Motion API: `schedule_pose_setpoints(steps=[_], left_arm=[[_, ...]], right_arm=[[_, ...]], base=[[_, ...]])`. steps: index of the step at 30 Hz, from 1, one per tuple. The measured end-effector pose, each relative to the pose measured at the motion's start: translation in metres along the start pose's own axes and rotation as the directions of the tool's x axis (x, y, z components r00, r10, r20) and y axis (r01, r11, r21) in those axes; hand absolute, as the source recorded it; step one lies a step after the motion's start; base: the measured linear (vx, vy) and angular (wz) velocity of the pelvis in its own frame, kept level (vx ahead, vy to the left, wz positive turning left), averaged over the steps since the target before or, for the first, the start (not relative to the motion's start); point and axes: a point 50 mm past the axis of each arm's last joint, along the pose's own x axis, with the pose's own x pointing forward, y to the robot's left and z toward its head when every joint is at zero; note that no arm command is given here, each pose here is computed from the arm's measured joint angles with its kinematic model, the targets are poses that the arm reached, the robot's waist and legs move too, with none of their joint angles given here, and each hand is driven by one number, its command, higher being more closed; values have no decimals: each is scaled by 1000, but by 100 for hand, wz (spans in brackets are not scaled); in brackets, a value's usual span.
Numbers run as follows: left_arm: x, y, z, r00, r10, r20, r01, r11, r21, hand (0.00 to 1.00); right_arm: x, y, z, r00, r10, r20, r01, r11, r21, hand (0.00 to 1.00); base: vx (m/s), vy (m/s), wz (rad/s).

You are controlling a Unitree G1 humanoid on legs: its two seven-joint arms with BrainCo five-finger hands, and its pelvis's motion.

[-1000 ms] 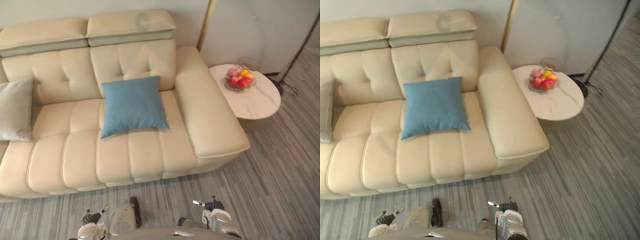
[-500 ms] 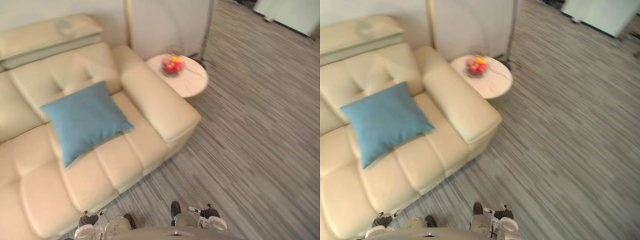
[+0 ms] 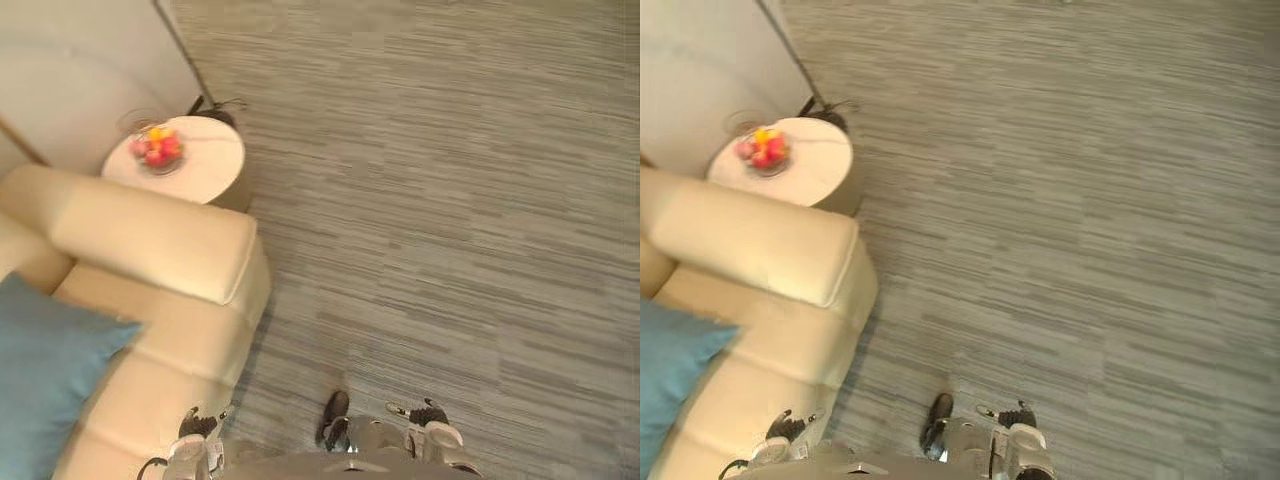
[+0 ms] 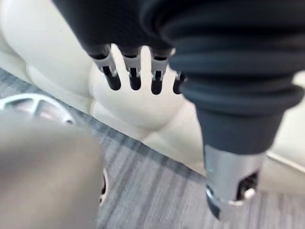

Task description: Pick up cushions and gather them together orderly.

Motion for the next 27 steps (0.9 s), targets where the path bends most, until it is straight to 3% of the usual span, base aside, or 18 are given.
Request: schedule_pose_setpoints(steps=[12,18,27], left_arm=[[-2,-6,3,1000,4,19,-3,998,-63,0],[1,10,14,997,36,63,-34,999,-24,0],[4,0,29,996,-3,92,-2,998,63,0]], right_arm=[[-4,-4,-10,999,-37,-13,37,999,35,0],[-13,9,-21,1000,-6,-20,8,997,80,0],[-2,25,19,998,39,55,-42,998,56,0]], base=[[131,106,-154],[181,191,-93],[207,-6,-82]])
